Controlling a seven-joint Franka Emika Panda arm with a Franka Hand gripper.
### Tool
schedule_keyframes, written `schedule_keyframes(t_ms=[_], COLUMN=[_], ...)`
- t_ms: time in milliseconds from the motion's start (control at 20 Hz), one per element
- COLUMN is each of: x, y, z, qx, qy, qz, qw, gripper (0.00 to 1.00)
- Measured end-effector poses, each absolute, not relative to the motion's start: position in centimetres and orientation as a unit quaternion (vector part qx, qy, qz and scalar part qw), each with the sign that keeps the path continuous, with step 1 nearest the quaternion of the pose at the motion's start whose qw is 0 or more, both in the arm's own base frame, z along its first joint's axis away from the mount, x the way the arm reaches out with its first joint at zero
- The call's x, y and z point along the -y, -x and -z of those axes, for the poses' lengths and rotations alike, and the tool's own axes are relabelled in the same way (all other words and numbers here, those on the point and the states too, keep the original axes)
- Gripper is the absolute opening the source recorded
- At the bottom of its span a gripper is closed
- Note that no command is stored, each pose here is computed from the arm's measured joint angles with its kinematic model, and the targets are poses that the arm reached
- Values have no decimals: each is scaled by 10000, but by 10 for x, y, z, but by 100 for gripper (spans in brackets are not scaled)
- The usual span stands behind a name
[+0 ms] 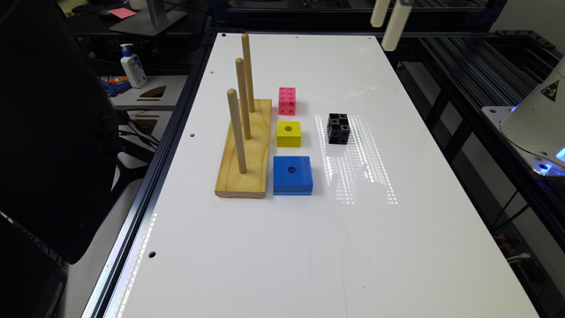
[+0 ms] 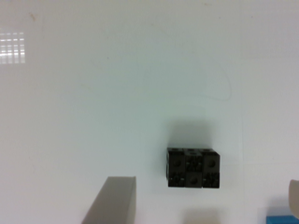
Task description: Pick up pink block.
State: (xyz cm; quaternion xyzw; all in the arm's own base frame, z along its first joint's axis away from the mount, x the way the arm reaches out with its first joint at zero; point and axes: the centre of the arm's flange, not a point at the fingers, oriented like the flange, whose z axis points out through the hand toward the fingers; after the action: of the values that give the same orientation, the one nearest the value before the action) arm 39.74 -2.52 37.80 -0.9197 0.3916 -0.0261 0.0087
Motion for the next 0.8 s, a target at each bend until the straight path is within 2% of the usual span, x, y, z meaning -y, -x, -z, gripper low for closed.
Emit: schedule_keyframes(t_ms=[400,800], x=[49,69], y=[-432,-468], z=[-378,-378], qx=[-3910,-3912], qy=[9201,9199], qz=[225,244], qw=[73,79], gripper=[100,100])
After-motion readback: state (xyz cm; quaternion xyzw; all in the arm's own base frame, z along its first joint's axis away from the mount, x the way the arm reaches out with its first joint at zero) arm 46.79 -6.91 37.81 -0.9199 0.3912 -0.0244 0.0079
